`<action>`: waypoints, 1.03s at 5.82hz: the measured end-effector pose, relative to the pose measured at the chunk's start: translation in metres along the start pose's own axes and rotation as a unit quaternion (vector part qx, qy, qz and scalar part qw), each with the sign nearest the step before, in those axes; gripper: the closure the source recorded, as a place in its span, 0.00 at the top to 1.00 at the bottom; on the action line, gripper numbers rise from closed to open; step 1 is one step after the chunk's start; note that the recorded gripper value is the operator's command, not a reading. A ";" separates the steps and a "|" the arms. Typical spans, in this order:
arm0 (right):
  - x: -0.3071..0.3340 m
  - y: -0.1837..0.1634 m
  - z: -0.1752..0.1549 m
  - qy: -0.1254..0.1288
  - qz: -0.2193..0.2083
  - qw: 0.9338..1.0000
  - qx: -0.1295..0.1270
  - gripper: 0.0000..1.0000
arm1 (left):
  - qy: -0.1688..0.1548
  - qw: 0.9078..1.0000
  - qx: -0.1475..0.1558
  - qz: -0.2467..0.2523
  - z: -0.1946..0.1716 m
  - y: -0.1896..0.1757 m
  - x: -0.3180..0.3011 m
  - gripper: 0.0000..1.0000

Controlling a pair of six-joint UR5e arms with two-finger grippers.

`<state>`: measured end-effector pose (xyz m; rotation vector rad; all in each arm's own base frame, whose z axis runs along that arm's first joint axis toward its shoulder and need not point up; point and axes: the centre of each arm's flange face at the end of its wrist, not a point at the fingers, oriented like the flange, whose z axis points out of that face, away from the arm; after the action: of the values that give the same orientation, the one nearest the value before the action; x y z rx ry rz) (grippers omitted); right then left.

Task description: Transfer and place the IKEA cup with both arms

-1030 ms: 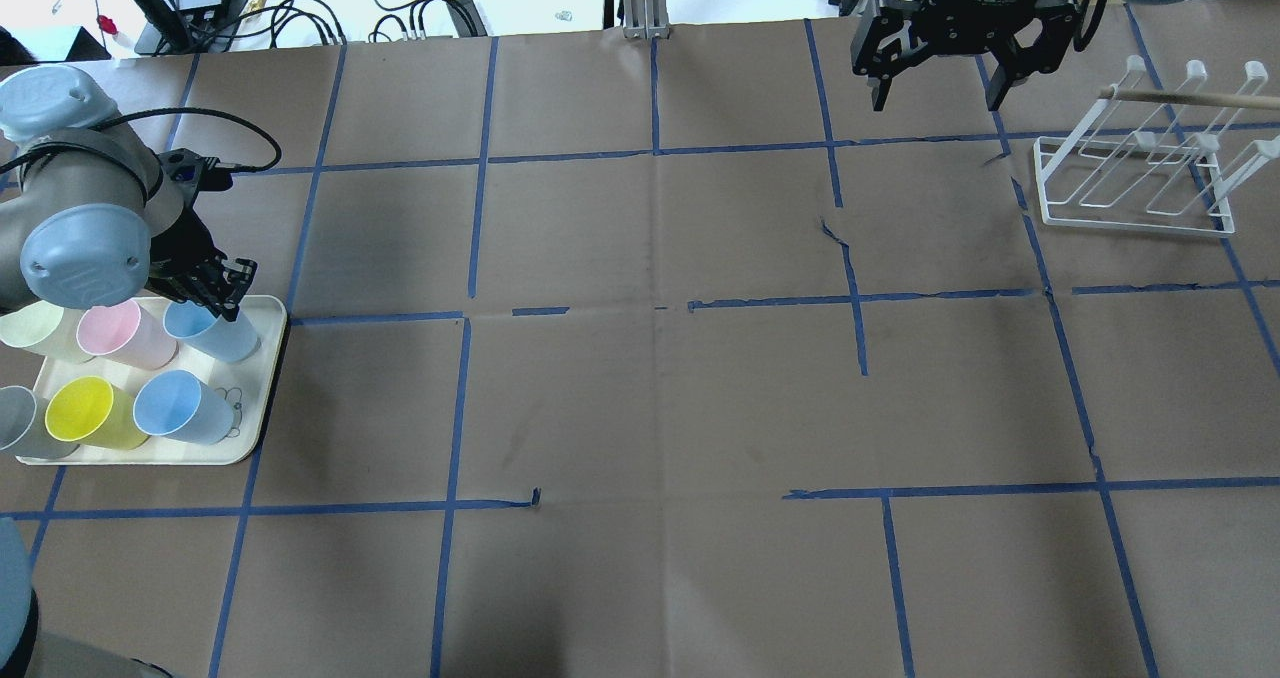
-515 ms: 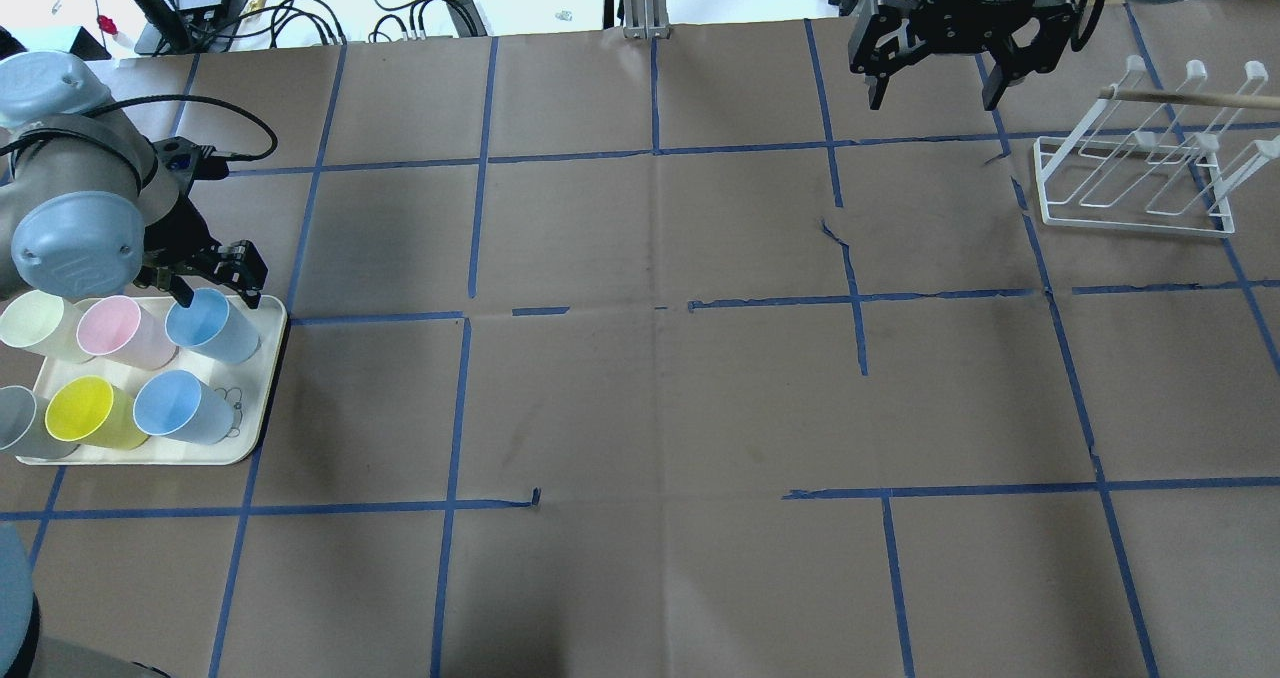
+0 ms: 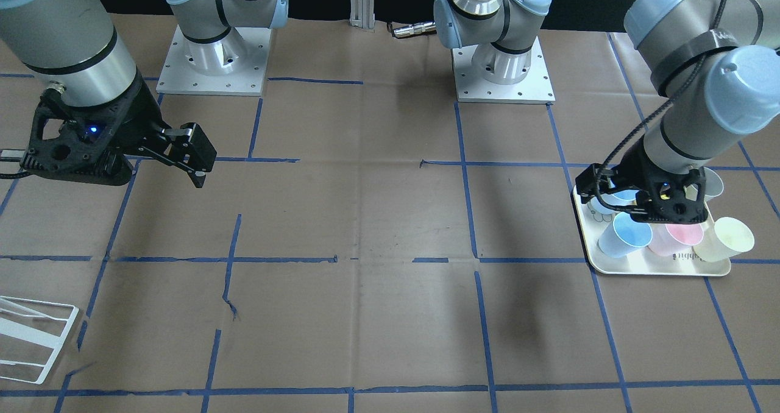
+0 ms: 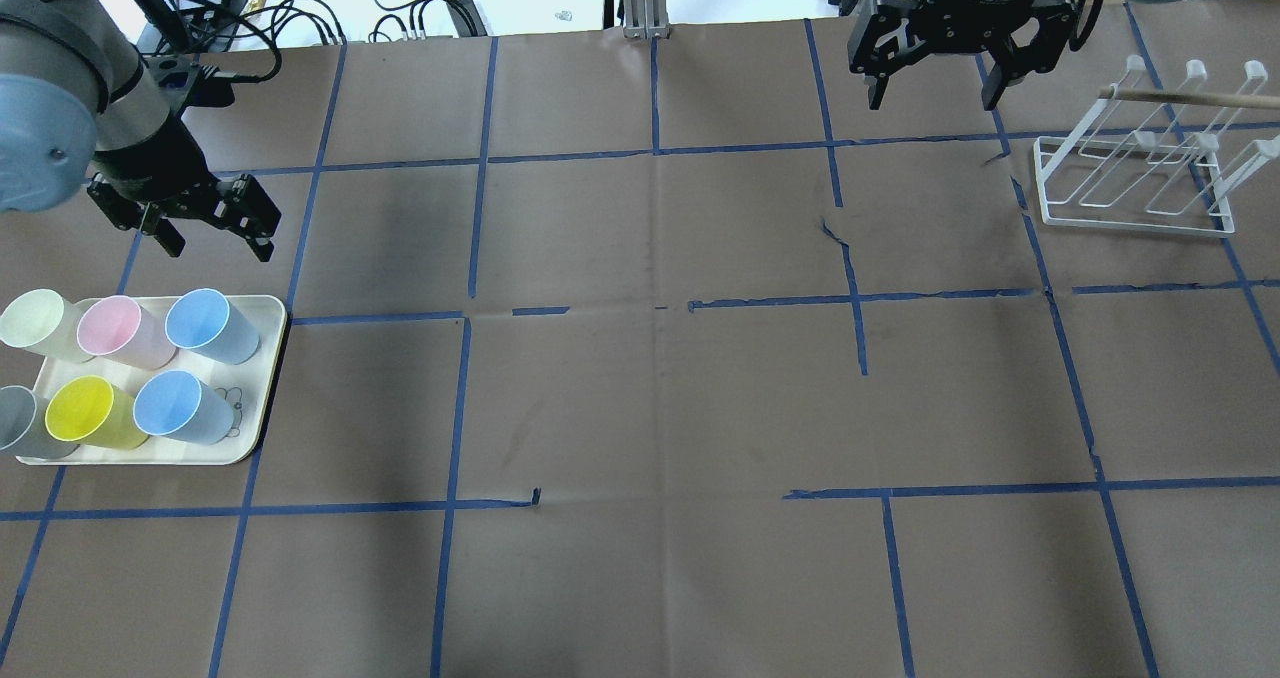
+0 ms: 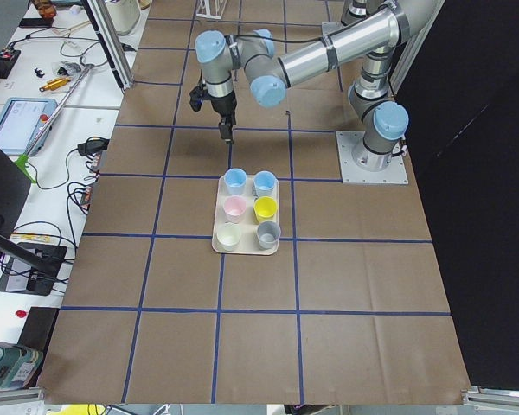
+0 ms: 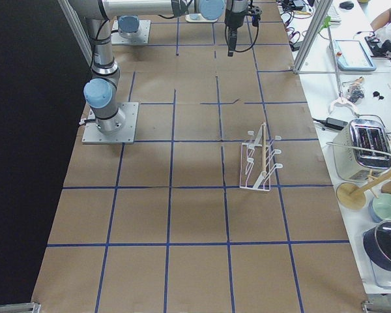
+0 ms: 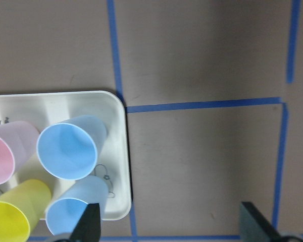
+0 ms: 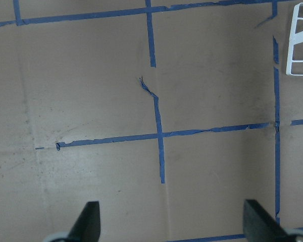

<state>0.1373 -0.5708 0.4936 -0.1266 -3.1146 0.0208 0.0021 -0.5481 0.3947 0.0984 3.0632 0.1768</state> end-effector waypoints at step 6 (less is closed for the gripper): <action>-0.001 0.001 -0.002 -0.004 -0.008 1.000 0.002 1.00 | 0.029 0.999 0.033 -0.031 -0.112 0.055 0.128 0.98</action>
<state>0.1382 -0.5698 0.4954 -0.1008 -3.1238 0.0260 -0.1306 -0.4978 0.5030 0.0013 3.1246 0.0766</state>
